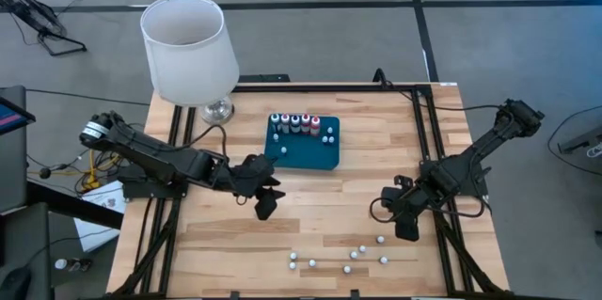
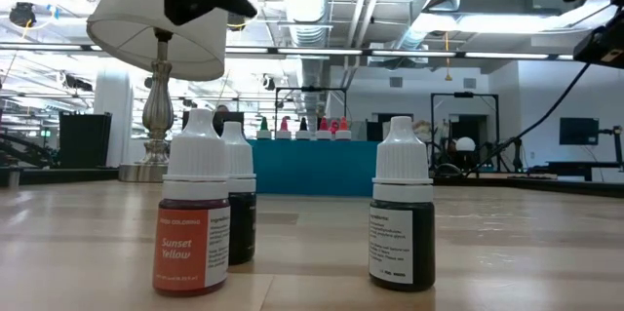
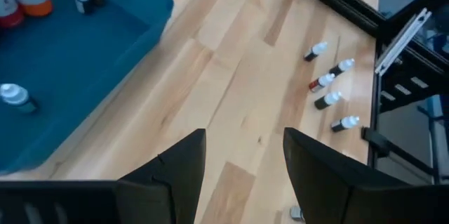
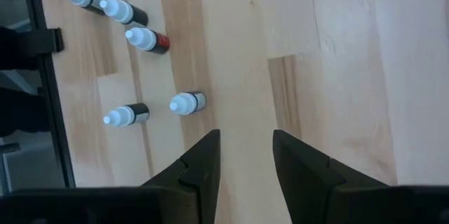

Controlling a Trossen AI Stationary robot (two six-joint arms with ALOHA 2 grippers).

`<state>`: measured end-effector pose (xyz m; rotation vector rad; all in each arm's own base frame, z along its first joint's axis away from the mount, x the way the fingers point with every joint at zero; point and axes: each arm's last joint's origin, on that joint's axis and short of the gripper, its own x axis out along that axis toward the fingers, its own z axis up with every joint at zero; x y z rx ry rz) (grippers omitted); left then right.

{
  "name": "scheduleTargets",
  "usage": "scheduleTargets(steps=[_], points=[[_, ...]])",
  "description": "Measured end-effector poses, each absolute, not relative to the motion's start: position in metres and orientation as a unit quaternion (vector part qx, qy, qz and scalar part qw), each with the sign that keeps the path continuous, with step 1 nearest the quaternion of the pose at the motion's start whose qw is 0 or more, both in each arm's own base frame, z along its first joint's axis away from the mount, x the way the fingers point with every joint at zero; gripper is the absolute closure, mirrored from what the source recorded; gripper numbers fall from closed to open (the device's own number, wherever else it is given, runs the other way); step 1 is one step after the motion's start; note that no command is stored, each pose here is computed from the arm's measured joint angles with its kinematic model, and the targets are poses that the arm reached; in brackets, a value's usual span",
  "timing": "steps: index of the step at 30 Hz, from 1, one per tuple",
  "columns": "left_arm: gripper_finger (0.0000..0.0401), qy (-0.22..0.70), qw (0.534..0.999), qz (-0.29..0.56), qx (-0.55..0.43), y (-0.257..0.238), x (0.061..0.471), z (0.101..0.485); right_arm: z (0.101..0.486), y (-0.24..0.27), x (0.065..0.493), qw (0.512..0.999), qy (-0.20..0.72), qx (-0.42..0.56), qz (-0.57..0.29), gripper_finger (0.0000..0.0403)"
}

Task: Pick & Place food coloring
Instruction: Put the small black food coloring bottle into the bin

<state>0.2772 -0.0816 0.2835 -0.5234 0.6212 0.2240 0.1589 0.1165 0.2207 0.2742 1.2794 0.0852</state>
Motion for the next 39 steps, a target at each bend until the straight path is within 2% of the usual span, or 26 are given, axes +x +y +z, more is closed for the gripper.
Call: scheduleTargets(steps=[27, 39], points=[[0.0219, 0.298, 0.917, 0.088, -0.251, -0.084, 0.28, 0.283, 0.224, 0.122, 0.164, 0.803, 0.574, 0.148, 0.068, 0.0282], [0.0219, 0.325, 0.93, 0.01, -0.17, -0.107, 0.271, 0.282, 0.236, 0.147, 0.168, 0.845, 0.485, 0.11, 0.196, 0.0282]])
